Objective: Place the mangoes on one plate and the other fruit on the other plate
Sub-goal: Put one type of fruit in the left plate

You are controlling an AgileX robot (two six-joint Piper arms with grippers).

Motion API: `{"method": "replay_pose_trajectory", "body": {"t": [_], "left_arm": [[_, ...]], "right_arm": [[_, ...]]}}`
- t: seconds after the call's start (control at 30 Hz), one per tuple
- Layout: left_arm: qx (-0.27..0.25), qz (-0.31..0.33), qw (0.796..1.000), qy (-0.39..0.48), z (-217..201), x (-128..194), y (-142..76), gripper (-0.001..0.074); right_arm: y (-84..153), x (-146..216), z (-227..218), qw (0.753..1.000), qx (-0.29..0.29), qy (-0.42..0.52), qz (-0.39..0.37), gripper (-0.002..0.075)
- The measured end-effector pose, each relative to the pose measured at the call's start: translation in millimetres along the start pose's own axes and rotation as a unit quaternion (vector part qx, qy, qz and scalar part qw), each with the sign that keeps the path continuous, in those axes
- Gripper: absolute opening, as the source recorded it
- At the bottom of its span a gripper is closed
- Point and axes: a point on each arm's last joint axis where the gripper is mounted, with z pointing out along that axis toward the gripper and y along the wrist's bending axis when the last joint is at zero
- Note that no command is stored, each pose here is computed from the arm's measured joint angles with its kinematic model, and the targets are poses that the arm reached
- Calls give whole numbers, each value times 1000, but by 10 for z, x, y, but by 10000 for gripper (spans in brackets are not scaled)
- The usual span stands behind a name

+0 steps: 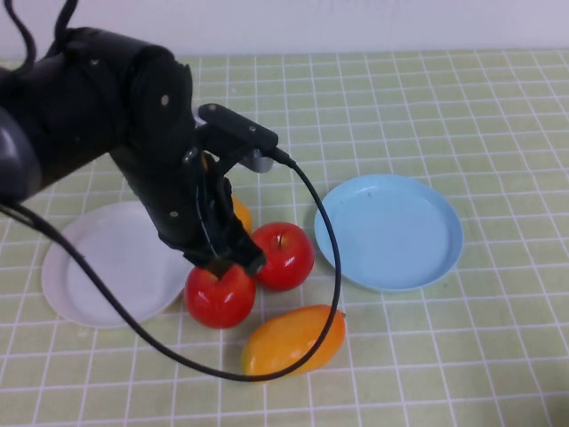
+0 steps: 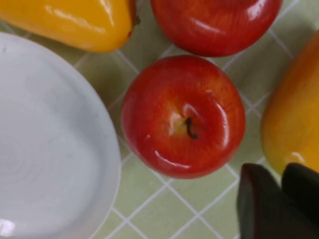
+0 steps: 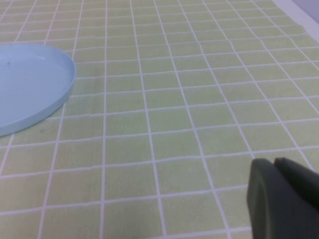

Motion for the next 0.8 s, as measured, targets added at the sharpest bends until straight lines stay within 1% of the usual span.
{"method": "replay_pose_trajectory", "body": {"t": [0.03,0.07,0.1,0.13,0.2,0.27,0.3,0.37,0.4,0.53,0.8], "left_arm": [[2,3,1000,6,19,-16,2,97],[2,5,1000,10,37,-31,7,157],[2,7,1000,17,61,-38,10,248],[2,8,1000,21,83,-43,14,318],[3,9,1000,28,136,-53,17,495],[3,8,1000,25,187,-78,23,602],[3,8,1000,22,207,-91,24,629],[7,6,1000,22,260,-112,22,664],[9,5,1000,23,274,-116,19,667],[10,5,1000,29,367,-139,27,668],[1,-1,1000,26,545,-190,143,668]], "right_arm": [[0,0,0,1000,0,0,0,-17],[0,0,0,1000,0,0,0,-17],[0,0,0,1000,0,0,0,-17],[0,0,0,1000,0,0,0,-17],[0,0,0,1000,0,0,0,-17],[0,0,0,1000,0,0,0,-17],[0,0,0,1000,0,0,0,-17],[0,0,0,1000,0,0,0,-16],[0,0,0,1000,0,0,0,-16],[0,0,0,1000,0,0,0,-17],[0,0,0,1000,0,0,0,-16]]}}
